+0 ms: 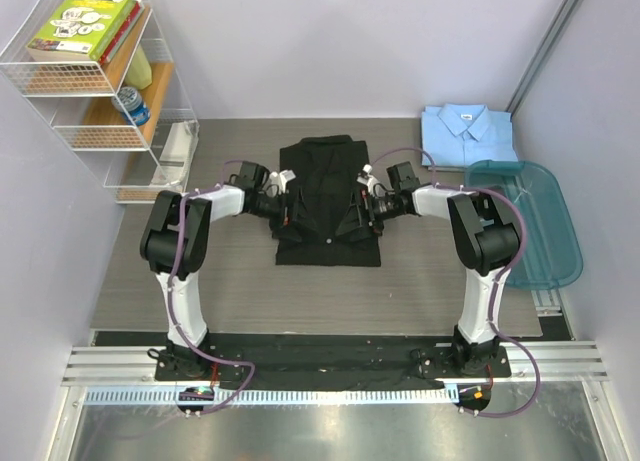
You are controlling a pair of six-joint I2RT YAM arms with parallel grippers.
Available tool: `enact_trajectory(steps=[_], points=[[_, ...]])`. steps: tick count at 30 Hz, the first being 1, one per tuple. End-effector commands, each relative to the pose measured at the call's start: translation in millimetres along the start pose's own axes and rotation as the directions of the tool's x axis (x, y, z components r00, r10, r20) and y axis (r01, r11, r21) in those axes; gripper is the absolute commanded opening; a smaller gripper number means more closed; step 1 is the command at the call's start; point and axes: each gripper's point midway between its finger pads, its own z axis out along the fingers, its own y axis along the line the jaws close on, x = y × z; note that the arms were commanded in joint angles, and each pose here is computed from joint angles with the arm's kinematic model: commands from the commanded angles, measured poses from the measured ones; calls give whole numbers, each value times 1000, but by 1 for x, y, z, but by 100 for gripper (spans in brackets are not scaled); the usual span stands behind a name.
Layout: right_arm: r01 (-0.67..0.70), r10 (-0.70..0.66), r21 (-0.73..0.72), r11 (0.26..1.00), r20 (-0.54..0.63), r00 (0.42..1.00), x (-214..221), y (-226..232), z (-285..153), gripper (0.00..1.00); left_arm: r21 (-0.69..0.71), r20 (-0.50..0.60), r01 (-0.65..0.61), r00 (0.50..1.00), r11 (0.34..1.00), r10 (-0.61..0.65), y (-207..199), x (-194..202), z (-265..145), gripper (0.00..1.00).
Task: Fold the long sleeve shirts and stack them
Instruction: Neatly place the folded shirt into the bin
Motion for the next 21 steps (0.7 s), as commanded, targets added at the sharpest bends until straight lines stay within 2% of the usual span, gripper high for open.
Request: enact_trajectory(steps=[1,3,4,6,7,8,9,10,11,13,14,16,17,21], points=[[12,-25,126,992,101,995,-34,-44,-4,100,-51,34,-45,998,998,47,26,-25,2,95],[22,-34,102,995,123,992,-43,-27,-12,100,3,48,-76,996,997,76,12,-26,-7,96],[14,-25,82,997,130,991,-45,-15,-15,100,35,68,-116,991,993,113,-1,-28,-12,100],[42,-49,44,998,178,983,-48,17,-29,100,85,104,-185,979,979,176,-31,-17,-29,100],[-31,31,-4,1000,200,979,-47,37,-33,100,115,140,-209,971,971,193,-44,-17,-34,100],[-5,14,-38,999,240,971,-43,44,-33,100,133,157,-233,965,963,211,-59,-4,-40,100],[22,-2,-67,998,282,959,-44,68,-41,100,143,166,-234,964,962,209,-64,3,-40,100],[-22,52,-105,994,285,957,-37,82,-36,100,163,173,-182,973,970,154,-72,8,-40,100],[-15,53,-124,992,314,948,-31,86,-31,100,185,231,-256,950,949,212,-88,5,-38,100],[-34,86,-175,984,299,950,-20,101,-19,100,226,257,-168,960,960,107,-92,21,-33,100],[-55,121,-210,976,318,940,-19,103,-17,100,249,325,-240,933,938,153,-104,18,-30,100],[-73,141,-225,972,306,941,-16,98,-7,100,269,323,-198,940,943,106,-97,26,-18,100],[-104,176,-241,965,298,938,-16,97,-5,100,296,354,-219,929,930,106,-108,23,-13,100],[-182,267,-298,937,275,923,-14,83,8,99,298,366,-171,929,939,53,-88,16,13,100]])
